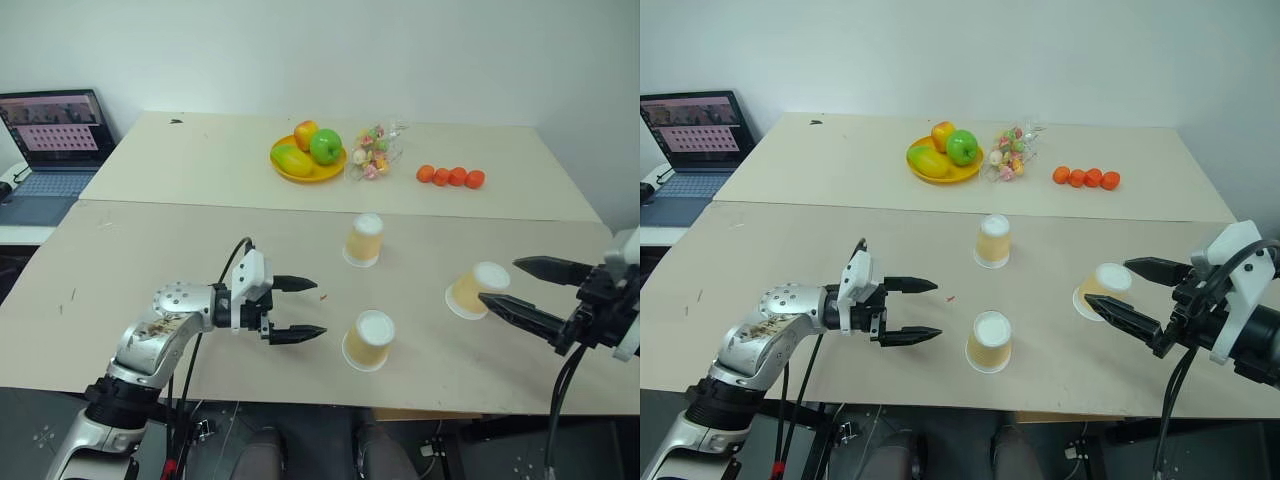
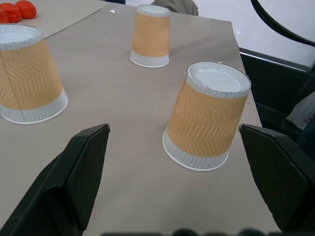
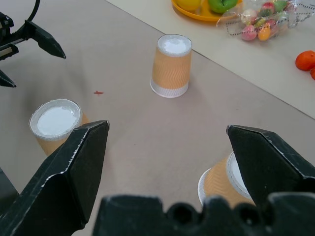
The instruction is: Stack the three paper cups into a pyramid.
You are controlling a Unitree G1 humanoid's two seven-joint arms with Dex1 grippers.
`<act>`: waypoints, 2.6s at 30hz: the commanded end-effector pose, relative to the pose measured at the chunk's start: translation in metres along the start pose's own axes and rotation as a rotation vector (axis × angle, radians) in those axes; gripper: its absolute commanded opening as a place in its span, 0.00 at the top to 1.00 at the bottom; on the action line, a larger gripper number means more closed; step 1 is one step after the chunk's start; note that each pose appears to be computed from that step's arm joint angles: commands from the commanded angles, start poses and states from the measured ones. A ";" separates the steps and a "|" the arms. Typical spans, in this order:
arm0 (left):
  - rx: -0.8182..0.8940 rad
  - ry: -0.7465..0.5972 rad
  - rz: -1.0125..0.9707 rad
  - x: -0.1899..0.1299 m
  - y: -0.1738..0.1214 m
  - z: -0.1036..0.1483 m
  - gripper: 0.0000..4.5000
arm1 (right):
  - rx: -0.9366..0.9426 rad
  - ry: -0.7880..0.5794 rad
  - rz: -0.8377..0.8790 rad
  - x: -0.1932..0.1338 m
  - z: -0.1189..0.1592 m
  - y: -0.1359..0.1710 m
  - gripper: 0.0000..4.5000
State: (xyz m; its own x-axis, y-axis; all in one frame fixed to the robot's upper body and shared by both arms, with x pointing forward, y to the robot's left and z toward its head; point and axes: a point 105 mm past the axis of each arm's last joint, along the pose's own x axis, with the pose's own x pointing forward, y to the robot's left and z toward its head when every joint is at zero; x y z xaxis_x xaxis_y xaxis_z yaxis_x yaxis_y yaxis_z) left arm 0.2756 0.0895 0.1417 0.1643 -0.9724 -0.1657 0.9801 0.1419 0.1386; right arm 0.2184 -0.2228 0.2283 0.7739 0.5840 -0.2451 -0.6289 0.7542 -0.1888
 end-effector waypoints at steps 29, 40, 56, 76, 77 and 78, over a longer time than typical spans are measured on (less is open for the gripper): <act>0.158 -0.121 -0.242 0.067 -0.005 0.004 0.00 | -0.066 -0.023 -0.104 -0.014 0.021 0.001 0.01; 0.167 -0.137 -0.296 0.081 -0.007 0.009 0.00 | -0.066 -0.013 -0.138 -0.019 0.021 0.002 0.01; 0.164 -0.128 -0.366 0.089 -0.015 0.007 0.48 | -0.075 -0.009 -0.187 -0.026 0.022 -0.002 0.00; 0.247 -0.058 0.070 0.024 0.056 0.020 0.48 | -0.085 -0.050 -0.015 0.019 0.028 -0.014 0.00; 0.246 -0.048 0.095 0.020 0.058 0.017 0.48 | -0.092 -0.053 -0.001 0.022 0.030 -0.015 0.00; 0.242 -0.041 0.114 0.016 0.059 0.014 0.48 | -0.098 -0.055 0.013 0.025 0.032 -0.016 0.00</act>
State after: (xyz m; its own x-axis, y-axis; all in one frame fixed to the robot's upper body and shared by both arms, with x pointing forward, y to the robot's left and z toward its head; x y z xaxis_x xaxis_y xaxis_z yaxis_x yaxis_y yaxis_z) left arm 0.3322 0.0719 0.1529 0.2184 -0.9685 -0.1193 0.9275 0.1680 0.3339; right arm 0.2471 -0.2121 0.2454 0.7702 0.5979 -0.2219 -0.6373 0.7345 -0.2329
